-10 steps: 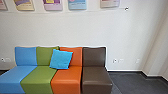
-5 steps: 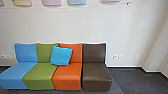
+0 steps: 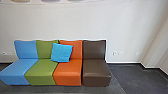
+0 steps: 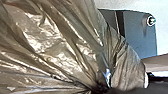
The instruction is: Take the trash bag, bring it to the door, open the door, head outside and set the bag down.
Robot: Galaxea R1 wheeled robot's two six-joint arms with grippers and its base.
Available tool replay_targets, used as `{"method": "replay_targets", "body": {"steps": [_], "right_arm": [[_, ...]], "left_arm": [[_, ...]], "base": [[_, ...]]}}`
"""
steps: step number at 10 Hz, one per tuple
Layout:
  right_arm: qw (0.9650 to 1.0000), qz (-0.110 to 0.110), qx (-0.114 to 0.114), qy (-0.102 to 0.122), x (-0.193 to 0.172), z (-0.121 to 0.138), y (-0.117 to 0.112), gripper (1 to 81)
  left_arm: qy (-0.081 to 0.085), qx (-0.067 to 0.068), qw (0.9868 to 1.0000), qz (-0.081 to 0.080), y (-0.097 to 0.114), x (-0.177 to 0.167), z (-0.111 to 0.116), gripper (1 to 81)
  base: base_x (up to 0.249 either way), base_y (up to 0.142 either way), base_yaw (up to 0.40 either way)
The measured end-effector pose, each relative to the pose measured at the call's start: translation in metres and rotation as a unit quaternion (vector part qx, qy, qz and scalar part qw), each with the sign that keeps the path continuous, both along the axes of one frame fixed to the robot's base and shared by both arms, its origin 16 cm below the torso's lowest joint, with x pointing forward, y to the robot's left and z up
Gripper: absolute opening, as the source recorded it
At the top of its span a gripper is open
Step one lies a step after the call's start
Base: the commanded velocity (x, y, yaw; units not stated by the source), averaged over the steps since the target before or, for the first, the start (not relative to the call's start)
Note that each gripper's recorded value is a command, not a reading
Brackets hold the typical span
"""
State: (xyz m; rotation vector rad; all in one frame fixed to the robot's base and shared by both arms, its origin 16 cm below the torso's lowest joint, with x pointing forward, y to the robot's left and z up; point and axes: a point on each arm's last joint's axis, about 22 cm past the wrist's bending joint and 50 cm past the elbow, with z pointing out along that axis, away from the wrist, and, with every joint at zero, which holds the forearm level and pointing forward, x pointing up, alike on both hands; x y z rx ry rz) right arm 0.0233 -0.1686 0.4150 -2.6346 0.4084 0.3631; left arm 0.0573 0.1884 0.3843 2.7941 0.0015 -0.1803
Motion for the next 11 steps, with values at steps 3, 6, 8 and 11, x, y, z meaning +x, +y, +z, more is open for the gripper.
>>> {"method": "replay_targets", "body": {"steps": [3, 6, 8, 11], "right_arm": [[0.9991, 0.001, -0.042, 0.007, -0.027, -0.002, -0.032, 81.1], [0.9987, -0.004, -0.051, -0.005, -0.037, 0.004, -0.037, 81.1], [0.9981, -0.014, -0.051, -0.031, -0.031, 0.008, -0.034, 81.1], [0.9967, -0.024, -0.052, -0.058, -0.034, 0.014, -0.035, 81.1]], "left_arm": [[0.018, 0.008, 0.9998, -0.004, 0.006, -0.034, 0.011, 1.0], [0.004, 0.005, 0.9999, -0.01, 0.002, -0.031, 0.018, 1.0], [-0.015, 0.003, 0.9998, -0.016, 0.0, -0.027, 0.024, 1.0], [-0.042, 0.002, 0.9988, -0.025, -0.002, -0.019, 0.032, 1.0]], "base": [[0.0, 0.0, 0.0], [0.0, 0.0, 0.0], [0.0, 0.0, 0.0], [0.0, 0.0, 0.0]]}}
